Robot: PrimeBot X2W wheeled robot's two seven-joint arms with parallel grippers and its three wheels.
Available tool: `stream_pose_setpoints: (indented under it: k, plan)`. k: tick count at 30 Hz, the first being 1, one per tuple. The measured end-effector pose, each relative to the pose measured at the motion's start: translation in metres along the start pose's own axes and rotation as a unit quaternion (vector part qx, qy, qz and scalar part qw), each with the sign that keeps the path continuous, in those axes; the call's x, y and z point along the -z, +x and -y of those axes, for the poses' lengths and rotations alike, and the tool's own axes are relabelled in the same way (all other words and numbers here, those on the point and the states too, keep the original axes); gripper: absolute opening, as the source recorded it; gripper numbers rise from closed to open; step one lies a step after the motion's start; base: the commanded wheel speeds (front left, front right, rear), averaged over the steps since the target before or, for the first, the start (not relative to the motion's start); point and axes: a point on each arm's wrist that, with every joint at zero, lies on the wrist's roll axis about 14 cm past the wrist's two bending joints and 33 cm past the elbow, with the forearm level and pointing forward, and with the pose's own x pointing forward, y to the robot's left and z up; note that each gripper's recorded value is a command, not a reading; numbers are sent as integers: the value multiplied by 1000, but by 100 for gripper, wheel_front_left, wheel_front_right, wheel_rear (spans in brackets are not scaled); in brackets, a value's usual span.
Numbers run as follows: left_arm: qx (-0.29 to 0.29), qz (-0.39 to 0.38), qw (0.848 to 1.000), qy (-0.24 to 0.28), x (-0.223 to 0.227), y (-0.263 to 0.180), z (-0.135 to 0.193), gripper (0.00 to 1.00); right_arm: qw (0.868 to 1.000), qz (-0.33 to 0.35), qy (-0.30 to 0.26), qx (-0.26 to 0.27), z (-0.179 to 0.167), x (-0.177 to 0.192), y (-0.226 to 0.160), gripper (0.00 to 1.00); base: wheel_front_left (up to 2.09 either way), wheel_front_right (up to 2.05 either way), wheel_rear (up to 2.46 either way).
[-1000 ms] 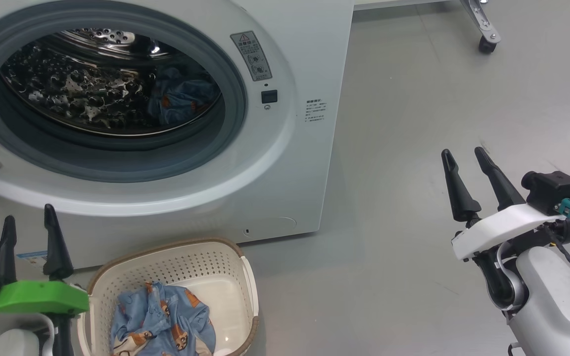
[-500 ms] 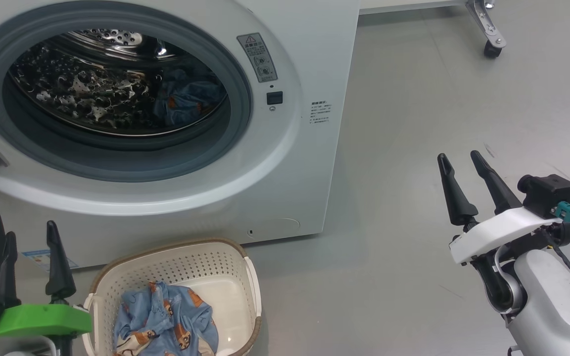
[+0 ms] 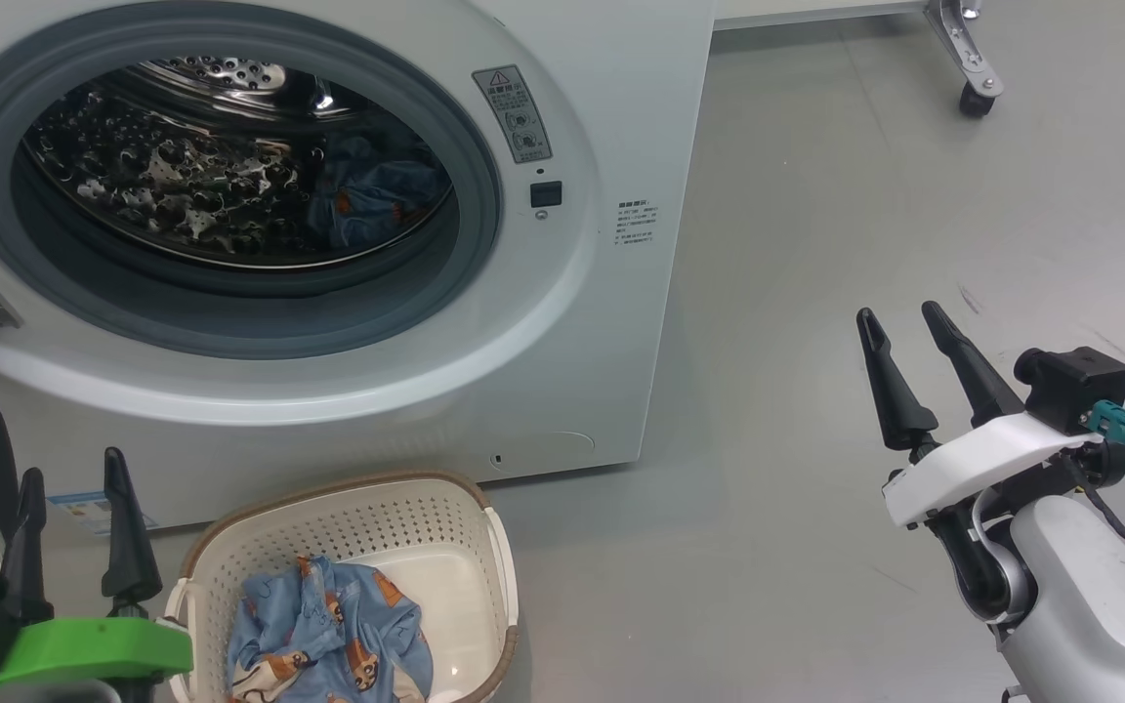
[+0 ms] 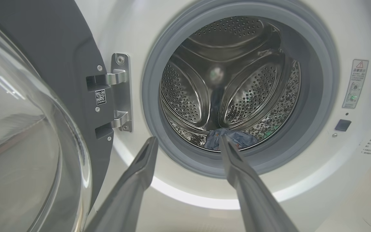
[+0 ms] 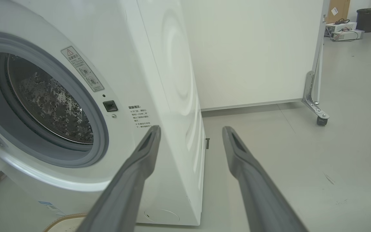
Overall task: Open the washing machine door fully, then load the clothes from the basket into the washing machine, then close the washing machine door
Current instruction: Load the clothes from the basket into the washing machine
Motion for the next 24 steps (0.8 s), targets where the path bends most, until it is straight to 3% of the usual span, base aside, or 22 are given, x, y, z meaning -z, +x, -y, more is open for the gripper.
stream_pose_setpoints:
  k: [24]
  plan:
    - [0, -7, 1000, -3, 5, -7, 2, 100, 1000, -6, 2, 0, 1, 3, -1, 100, 0, 0, 0]
